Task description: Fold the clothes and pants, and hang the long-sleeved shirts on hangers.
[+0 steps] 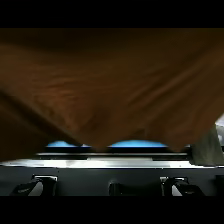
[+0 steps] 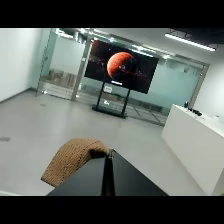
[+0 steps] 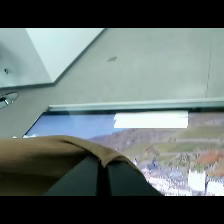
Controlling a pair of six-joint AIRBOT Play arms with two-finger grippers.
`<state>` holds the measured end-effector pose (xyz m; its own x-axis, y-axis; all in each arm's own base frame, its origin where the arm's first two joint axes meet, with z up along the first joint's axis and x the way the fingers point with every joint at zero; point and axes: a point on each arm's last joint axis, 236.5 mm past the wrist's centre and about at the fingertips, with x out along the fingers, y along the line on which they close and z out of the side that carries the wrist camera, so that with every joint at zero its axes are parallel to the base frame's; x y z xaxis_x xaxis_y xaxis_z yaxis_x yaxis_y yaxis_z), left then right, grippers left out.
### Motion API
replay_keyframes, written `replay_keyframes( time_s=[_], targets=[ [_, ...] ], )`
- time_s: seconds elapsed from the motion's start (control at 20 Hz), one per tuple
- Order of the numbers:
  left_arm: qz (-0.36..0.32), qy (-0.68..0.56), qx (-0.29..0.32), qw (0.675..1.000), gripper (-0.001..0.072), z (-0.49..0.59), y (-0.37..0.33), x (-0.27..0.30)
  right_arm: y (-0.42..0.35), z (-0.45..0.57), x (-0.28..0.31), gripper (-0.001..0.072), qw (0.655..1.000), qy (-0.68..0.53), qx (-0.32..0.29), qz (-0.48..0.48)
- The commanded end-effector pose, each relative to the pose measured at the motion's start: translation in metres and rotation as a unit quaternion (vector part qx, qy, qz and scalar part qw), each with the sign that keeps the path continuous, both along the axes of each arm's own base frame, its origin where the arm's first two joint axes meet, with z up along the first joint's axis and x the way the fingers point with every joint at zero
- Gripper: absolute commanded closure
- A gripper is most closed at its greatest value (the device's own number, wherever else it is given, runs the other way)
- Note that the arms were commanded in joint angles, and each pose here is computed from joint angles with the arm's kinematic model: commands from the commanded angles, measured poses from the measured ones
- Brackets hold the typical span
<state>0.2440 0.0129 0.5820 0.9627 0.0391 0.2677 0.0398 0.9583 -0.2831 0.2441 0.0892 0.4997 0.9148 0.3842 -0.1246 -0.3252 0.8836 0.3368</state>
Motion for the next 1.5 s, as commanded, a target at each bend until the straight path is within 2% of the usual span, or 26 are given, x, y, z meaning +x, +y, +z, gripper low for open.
replay_keyframes(
  time_s=[0.0,0.15,0.25,0.4,0.5,0.65,0.75,0.9,0.95,1.0,1.05,1.1,1.15,1.3,1.4,1.45],
  targets=[
    [-0.007,0.081,-0.011,0.997,0.0695,-0.045,0.013,0.076,-0.005,-0.057,0.049,0.0685,0.993,0.115,0.029,-0.01],
    [-0.053,0.246,0.006,0.968,0.0695,-0.158,0.011,0.186,-0.015,-0.152,0.122,0.0685,0.971,0.24,0.013,-0.019],
    [-0.081,0.358,0.018,0.93,0.0696,-0.255,0.006,0.249,-0.018,-0.234,0.168,0.0685,0.945,0.328,0.0,-0.011],
    [-0.108,0.469,0.0,0.877,0.0696,-0.387,-0.006,0.315,-0.024,-0.342,0.231,0.0685,0.916,0.4,0.001,-0.016],
    [-0.119,0.513,-0.007,0.85,0.0696,-0.459,-0.018,0.341,-0.027,-0.402,0.271,0.0685,0.908,0.419,0.011,-0.023],
    [-0.132,0.555,-0.011,0.821,0.0696,-0.533,-0.036,0.358,-0.018,-0.477,0.309,0.0685,0.894,0.444,0.06,-0.024],
    [-0.14,0.575,-0.011,0.806,0.0695,-0.562,-0.047,0.358,-0.005,-0.515,0.313,0.0684,0.876,0.474,0.093,-0.01],
    [-0.149,0.591,-0.009,0.793,0.0689,-0.582,-0.06,0.357,0.004,-0.547,0.31,0.0662,0.857,0.503,0.11,0.003],
    [-0.148,0.594,-0.015,0.79,0.0601,-0.584,-0.061,0.356,0.004,-0.55,0.31,0.0604,0.855,0.506,0.111,0.004],
    [-0.143,0.596,-0.027,0.789,0.0423,-0.582,-0.06,0.355,0.005,-0.549,0.309,0.0544,0.855,0.506,0.112,0.005],
    [-0.137,0.6,-0.041,0.787,0.0213,-0.578,-0.056,0.352,0.006,-0.545,0.307,0.0463,0.854,0.507,0.114,0.009],
    [-0.133,0.604,-0.049,0.784,0.0074,-0.572,-0.05,0.348,0.006,-0.539,0.304,0.0331,0.854,0.508,0.11,0.015],
    [-0.131,0.609,-0.052,0.781,0.0071,-0.562,-0.042,0.341,0.002,-0.528,0.298,0.0218,0.857,0.506,0.099,0.028],
    [-0.116,0.614,-0.056,0.779,0.0072,-0.518,-0.002,0.311,-0.027,-0.485,0.265,0.021,0.866,0.492,0.033,0.081],
    [-0.101,0.62,-0.063,0.775,0.0071,-0.494,0.028,0.282,-0.068,-0.468,0.227,0.0211,0.856,0.508,-0.03,0.093],
    [-0.09,0.627,-0.074,0.77,0.0073,-0.488,0.042,0.263,-0.087,-0.459,0.216,0.0211,0.859,0.506,-0.005,0.074]
  ],
)
